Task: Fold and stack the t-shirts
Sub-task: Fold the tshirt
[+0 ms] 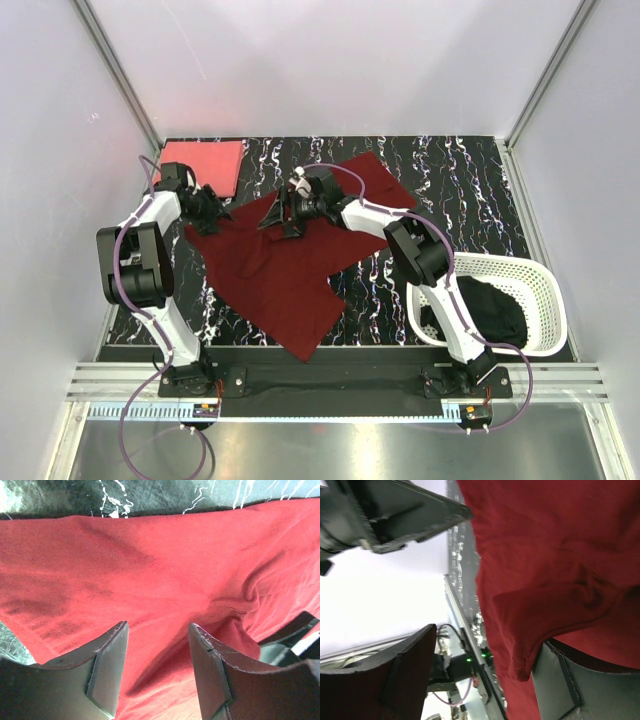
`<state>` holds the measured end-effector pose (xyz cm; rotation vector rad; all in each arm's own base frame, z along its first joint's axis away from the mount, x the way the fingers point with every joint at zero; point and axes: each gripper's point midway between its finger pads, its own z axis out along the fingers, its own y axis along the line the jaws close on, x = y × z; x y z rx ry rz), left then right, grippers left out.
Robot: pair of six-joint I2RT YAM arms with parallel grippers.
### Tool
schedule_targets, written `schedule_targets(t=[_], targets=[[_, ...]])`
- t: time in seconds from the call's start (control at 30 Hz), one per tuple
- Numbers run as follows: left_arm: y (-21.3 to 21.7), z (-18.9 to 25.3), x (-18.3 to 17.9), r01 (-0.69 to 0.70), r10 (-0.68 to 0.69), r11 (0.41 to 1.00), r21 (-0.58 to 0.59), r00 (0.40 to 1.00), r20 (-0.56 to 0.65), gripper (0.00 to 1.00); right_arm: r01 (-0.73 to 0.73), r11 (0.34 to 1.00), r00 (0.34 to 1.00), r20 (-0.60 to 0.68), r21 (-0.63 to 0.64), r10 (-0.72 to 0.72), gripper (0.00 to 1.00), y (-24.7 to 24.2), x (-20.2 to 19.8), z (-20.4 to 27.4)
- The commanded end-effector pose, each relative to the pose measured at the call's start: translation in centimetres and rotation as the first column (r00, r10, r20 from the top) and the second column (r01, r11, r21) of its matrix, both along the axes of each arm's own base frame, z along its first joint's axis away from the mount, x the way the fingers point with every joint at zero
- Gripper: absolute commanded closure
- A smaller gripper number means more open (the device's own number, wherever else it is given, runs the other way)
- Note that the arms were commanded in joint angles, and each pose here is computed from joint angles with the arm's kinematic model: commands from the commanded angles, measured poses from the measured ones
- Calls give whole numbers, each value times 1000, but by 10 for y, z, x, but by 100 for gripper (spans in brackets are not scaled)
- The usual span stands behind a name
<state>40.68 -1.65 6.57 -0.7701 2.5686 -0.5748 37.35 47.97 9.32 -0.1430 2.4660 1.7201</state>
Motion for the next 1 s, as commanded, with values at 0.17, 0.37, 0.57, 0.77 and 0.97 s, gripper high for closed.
schedule_targets(t=[0.17, 0.37, 0.57, 0.77, 0.97], targets=[[-4, 0, 1, 20, -19, 999, -28, 1000, 22, 44, 256, 908, 959, 206, -333, -194, 20, -54, 42, -23], [-4, 0, -1, 20, -19, 1000, -24, 999, 26, 44, 290, 824, 930, 346, -487, -123, 14, -89, 45, -6], [-5, 0, -5, 21, -20, 999, -31, 1000, 24, 44, 196, 870, 940, 340, -452, -35, 19, -96, -5, 6], [-7, 2, -8, 25, -24, 999, -39, 999, 32, 45, 4, 971, 966, 252, -239, 58, 28, -34, -48, 27], [-10, 3, -16, 22, -21, 999, -39, 999, 36, 45, -36, 989, 973, 222, -142, 68, 26, 1, -51, 20]])
